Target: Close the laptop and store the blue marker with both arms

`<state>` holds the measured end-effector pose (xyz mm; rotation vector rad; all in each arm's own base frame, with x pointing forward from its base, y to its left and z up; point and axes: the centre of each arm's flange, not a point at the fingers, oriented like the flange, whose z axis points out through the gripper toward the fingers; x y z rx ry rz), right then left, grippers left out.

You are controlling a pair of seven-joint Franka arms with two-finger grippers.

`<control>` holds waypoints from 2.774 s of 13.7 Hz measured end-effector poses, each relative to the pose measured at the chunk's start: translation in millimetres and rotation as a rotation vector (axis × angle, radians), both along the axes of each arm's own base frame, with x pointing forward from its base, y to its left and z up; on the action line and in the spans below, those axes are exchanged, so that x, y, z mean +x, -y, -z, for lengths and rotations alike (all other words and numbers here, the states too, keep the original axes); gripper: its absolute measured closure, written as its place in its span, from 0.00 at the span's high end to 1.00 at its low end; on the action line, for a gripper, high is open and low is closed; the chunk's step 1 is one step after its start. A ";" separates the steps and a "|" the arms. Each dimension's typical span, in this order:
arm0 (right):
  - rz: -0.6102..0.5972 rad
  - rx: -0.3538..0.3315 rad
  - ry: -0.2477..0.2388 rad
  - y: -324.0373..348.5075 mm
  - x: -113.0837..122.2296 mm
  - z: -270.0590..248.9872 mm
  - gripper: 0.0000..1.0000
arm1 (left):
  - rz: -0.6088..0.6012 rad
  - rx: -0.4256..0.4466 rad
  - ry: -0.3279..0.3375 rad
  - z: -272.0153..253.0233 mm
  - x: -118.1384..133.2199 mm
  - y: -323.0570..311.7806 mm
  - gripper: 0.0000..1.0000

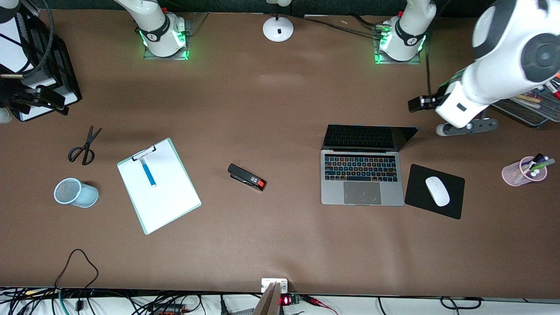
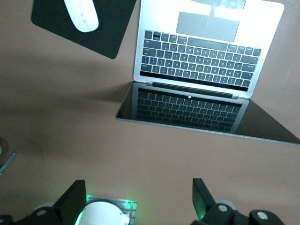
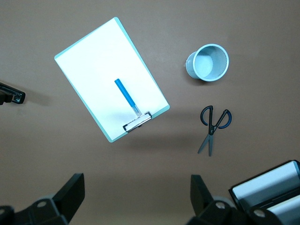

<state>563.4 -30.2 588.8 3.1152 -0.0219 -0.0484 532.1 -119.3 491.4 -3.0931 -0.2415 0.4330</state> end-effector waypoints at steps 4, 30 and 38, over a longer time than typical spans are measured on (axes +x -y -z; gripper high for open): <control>0.000 -0.004 -0.030 -1.0 9.0 19.3 1.00 | 0.002 0.025 -0.049 33.3 -16.9 21.5 1.00; -0.292 -0.035 -0.077 -42.5 88.6 185.5 1.00 | 0.006 -0.021 0.093 139.9 -57.4 45.4 1.00; -0.336 0.050 -0.125 -55.4 100.0 261.8 1.00 | 0.003 -0.057 0.138 133.4 -34.7 52.2 1.00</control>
